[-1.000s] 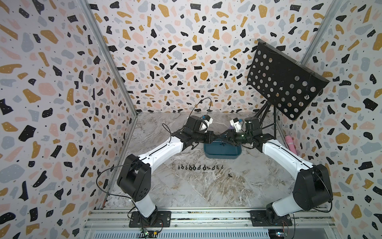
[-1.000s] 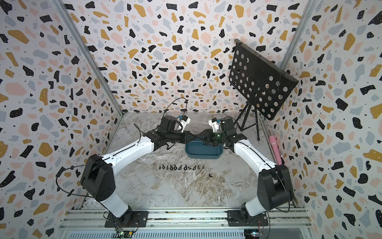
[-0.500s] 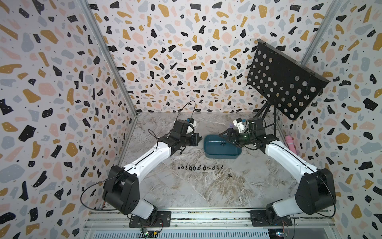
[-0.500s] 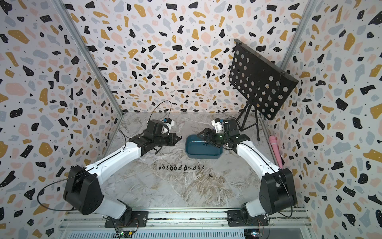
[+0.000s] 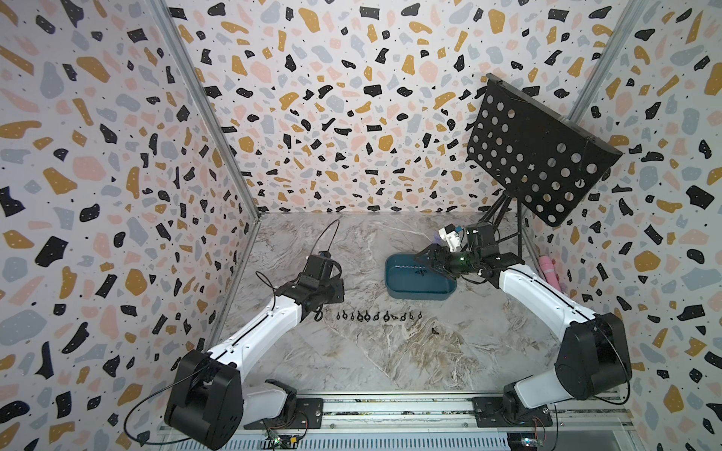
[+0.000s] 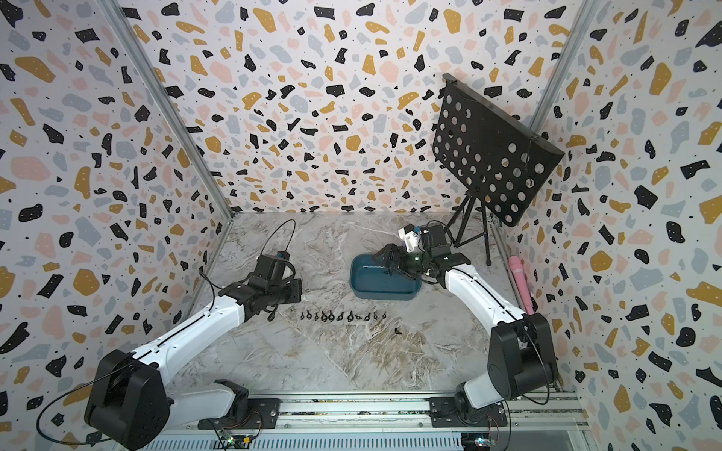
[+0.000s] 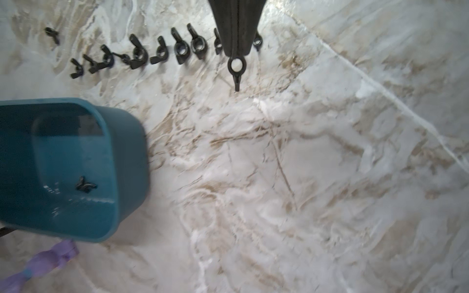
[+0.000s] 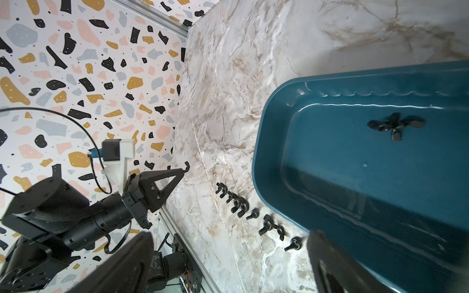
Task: Take out the wing nut from the storage box
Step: Place the wing nut at the center of the board.
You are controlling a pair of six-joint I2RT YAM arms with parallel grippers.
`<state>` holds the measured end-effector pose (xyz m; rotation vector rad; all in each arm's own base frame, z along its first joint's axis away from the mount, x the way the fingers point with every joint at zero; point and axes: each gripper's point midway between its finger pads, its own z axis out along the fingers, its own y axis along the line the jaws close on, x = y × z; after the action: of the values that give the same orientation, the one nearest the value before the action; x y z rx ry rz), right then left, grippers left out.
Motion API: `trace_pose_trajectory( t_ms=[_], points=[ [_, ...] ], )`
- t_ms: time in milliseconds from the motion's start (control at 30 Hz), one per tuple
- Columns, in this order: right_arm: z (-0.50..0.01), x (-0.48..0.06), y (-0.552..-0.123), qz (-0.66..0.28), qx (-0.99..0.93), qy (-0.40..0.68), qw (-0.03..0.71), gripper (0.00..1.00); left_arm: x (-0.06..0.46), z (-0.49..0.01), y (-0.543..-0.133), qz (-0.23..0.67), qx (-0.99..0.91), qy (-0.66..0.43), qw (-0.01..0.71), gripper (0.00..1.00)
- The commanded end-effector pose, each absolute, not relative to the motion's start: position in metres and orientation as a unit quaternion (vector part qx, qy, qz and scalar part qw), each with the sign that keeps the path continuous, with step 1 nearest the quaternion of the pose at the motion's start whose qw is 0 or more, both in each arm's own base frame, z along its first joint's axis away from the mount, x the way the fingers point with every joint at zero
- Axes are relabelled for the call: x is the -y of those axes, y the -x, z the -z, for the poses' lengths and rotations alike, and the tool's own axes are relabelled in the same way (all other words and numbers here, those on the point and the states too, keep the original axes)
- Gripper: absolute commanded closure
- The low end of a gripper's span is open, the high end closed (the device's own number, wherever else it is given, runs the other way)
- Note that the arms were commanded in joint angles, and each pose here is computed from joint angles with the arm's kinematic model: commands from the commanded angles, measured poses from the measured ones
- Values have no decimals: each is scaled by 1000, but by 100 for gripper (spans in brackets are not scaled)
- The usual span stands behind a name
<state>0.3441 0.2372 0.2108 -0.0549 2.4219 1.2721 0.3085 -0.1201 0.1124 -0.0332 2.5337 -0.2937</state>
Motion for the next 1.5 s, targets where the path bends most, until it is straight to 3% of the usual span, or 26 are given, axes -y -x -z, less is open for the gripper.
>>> trace_pose_trajectory(
  t_ms=[0,500,1167,1467],
  points=[
    [-223,-238,-344,-459,-862,35,211,0,100,-100,-300,76,-953,55,289,100],
    [-218,-241,-343,-464,-863,33,196,0,103,-52,-277,102,-959,77,254,100],
    [-215,-240,-343,-461,-865,31,194,0,103,-23,-275,89,-967,81,223,97],
    [-214,-240,-343,-461,-866,29,193,0,105,-21,-270,90,-969,77,219,74]
  ],
)
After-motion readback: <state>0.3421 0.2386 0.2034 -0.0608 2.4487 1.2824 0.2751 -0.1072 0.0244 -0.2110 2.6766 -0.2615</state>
